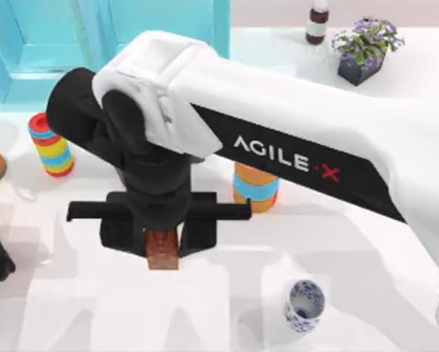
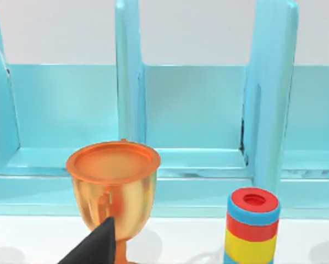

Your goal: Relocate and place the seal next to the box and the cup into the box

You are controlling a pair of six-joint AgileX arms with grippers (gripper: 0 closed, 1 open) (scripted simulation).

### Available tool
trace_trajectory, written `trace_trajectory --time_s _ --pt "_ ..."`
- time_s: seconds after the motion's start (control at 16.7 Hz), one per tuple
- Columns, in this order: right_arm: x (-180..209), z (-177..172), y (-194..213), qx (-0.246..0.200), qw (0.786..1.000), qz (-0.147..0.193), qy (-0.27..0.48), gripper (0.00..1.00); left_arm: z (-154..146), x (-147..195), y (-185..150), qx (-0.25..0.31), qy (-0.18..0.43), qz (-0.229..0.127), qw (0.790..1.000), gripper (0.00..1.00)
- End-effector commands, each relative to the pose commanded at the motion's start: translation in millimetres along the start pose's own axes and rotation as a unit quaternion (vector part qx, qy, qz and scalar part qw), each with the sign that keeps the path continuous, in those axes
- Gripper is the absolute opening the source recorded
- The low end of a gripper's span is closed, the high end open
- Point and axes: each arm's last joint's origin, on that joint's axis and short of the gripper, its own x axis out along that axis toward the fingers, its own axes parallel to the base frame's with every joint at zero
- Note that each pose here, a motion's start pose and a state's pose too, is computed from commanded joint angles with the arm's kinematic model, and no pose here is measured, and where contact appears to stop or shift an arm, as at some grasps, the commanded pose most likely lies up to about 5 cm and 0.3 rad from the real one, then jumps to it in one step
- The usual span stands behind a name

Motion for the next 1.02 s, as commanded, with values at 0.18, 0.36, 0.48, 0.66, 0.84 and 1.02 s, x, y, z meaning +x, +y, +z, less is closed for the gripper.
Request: trace_trajectory --time_s 0.18,0.36,0.48,0.66,0.84,1.02 --pt "-4 -8 -21 0.000 1.000 0.000 0.000 0.00 0 0 0 0.000 0.000 0.000 1.000 1.00" --pt "-7 -13 -33 0.000 1.000 0.001 -0.001 0.00 0 0 0 0.000 0.000 0.000 1.000 1.00" --pt "-7 -13 -34 0.000 1.000 0.002 -0.001 0.00 0 0 0 0.000 0.000 0.000 1.000 1.00" --pt "-5 -15 -32 -0.002 1.000 -0.001 0.001 0.00 0 0 0 0.000 0.000 0.000 1.000 1.00" --pt "-7 -3 -42 -0.002 1.000 -0.001 0.000 0.00 0 0 0 0.000 0.000 0.000 1.000 1.00" --pt "-13 31 -79 -0.002 1.000 -0.002 -0.002 0.00 0 0 0 0.000 0.000 0.000 1.000 1.00"
